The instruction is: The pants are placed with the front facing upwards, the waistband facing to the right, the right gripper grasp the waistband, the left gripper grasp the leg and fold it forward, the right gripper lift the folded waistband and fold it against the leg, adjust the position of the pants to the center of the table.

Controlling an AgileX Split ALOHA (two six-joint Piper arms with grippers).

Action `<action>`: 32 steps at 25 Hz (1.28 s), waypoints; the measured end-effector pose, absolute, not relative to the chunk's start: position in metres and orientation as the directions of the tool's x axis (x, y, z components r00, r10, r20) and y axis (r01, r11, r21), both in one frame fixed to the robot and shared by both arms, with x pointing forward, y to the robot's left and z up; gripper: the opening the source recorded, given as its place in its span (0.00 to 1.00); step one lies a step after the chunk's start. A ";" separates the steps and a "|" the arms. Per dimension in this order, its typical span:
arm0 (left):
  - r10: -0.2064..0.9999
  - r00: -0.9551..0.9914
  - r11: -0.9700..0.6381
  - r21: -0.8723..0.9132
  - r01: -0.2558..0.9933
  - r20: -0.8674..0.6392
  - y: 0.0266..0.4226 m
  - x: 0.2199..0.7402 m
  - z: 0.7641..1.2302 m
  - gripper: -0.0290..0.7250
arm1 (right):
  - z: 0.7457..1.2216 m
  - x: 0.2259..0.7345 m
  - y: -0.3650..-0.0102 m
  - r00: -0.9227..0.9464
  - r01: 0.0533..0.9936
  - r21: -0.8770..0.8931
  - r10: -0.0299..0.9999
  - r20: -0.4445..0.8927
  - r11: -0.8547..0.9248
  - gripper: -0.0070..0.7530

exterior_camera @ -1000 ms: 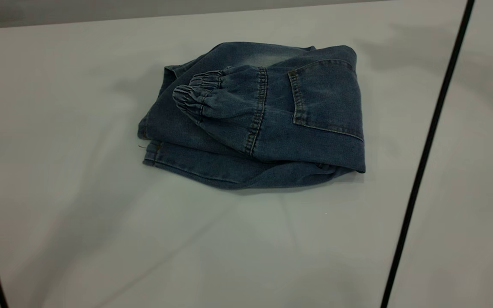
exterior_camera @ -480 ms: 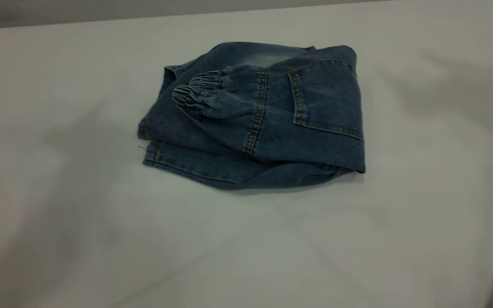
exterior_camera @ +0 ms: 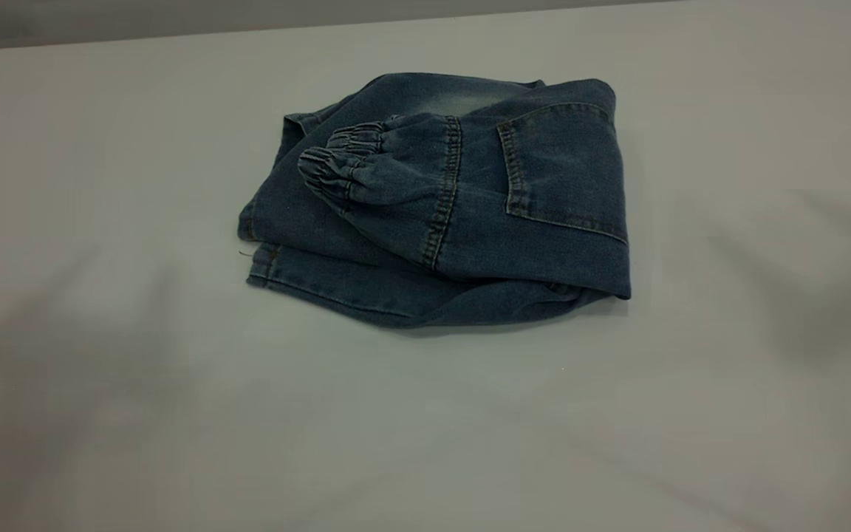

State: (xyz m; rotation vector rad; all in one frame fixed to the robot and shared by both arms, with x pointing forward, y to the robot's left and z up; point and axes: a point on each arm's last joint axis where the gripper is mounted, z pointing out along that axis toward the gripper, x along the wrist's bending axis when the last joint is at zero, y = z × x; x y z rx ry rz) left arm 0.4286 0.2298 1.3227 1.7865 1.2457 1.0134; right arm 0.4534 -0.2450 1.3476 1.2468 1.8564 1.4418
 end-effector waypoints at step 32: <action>0.914 0.386 -0.322 0.809 0.492 0.129 0.302 0.269 1.097 0.75 | 1.129 0.209 -0.274 -0.374 0.387 0.909 0.928 0.000 0.156 0.78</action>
